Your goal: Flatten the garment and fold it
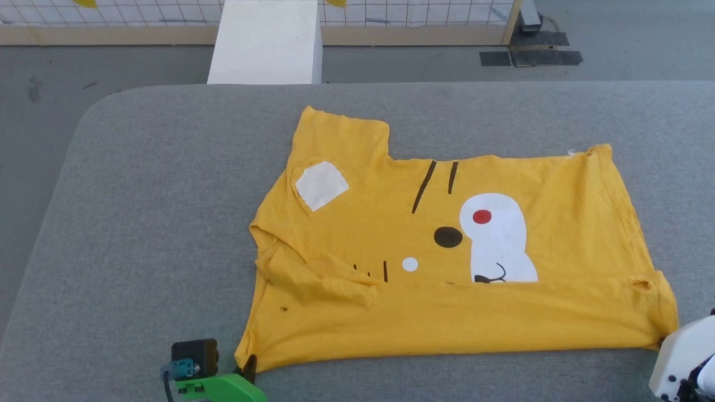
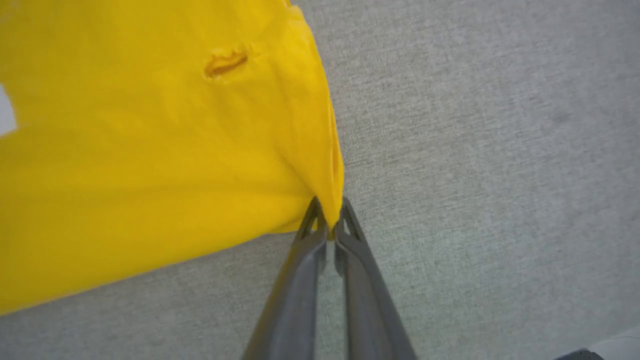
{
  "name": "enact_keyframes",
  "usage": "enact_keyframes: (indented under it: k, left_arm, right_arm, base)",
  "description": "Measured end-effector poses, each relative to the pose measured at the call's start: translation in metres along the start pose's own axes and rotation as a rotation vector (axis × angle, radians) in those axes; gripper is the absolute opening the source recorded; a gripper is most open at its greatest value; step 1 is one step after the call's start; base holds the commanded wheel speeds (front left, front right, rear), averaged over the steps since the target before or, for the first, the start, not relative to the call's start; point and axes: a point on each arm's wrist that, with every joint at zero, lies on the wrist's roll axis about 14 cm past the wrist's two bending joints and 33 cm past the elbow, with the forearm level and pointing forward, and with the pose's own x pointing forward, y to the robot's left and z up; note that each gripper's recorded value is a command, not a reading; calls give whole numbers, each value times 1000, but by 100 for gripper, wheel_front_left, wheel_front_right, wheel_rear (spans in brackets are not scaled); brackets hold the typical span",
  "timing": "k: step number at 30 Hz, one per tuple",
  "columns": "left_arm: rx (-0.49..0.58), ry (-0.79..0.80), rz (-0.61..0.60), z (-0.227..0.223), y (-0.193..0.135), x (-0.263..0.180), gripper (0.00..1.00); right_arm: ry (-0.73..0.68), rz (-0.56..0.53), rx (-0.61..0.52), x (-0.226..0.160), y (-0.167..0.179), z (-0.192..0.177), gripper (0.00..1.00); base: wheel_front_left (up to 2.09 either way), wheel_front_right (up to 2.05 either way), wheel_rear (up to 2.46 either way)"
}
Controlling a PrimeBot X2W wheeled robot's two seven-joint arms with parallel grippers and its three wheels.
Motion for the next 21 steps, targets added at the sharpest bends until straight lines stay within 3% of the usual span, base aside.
enact_keyframes:
  k: [5,6,7,8,9,11,15,21]
  left_arm:
    - [-7,13,6,-8,5,4,0]
    - [-11,18,7,-9,6,5,19]
    - [-11,18,7,-10,6,6,55]
    - [-11,20,6,-11,7,7,100]
    - [-14,19,5,-11,7,7,100]
    - [-21,2,1,-9,6,7,100]
    - [-16,-61,-6,5,7,5,100]
    - [129,-266,-60,66,3,6,100]
  right_arm:
    - [65,0,5,9,0,-16,0]
    - [68,2,8,10,0,-17,0]
    - [67,4,12,10,0,-18,0]
    - [63,8,19,10,0,-17,0]
    - [58,13,29,10,0,-18,30]
    - [38,23,43,8,1,-16,100]
    - [-37,41,71,0,-1,-14,100]
    - [-311,90,51,-23,12,24,100]
  base:
    - [0,0,0]
    - [0,0,0]
    - [0,0,0]
    - [0,0,0]
    - [0,0,0]
    - [0,0,0]
    - [0,0,0]
    - [0,0,0]
